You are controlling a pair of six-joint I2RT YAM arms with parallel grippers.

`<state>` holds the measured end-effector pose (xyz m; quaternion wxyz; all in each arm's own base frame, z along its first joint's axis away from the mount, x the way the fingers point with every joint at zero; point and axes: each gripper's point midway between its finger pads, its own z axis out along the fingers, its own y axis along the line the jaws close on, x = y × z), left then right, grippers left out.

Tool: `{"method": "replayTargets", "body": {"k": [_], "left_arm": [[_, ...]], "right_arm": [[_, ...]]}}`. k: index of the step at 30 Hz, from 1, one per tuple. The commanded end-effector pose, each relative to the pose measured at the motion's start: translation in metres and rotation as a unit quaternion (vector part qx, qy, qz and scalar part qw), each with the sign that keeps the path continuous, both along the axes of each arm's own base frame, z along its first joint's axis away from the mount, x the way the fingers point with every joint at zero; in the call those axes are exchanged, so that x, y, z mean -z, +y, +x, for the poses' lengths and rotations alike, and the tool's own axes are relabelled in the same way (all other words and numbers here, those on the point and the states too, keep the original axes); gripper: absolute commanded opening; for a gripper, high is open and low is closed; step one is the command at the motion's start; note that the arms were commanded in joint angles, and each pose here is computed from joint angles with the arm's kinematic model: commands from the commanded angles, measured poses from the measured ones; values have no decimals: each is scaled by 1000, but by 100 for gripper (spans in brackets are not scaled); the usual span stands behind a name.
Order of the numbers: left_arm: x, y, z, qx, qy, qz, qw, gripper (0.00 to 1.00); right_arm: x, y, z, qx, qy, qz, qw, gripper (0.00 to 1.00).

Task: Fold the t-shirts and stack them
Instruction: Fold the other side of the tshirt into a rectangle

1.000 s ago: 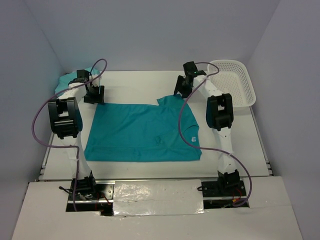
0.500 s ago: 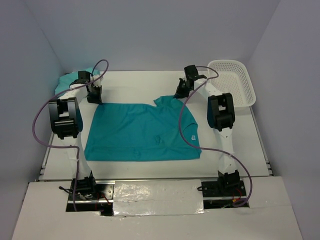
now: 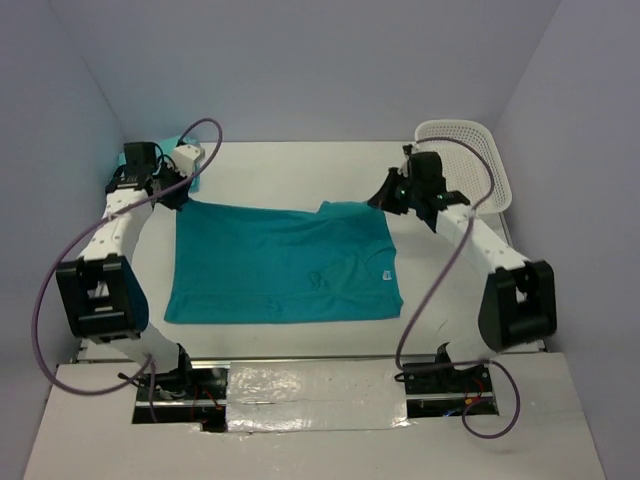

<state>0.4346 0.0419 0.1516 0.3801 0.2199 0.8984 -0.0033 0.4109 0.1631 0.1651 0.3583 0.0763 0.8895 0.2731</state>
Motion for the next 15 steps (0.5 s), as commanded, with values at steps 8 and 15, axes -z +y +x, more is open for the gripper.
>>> {"method": "replayTargets", "body": {"k": [8, 15], "left_arm": [[56, -3, -107, 170, 102, 65, 978, 0], [81, 5, -131, 175, 142, 85, 970, 0]], "right_arm": [[59, -12, -92, 4, 38, 12, 999, 0], [91, -2, -114, -8, 86, -4, 996, 0]]}}
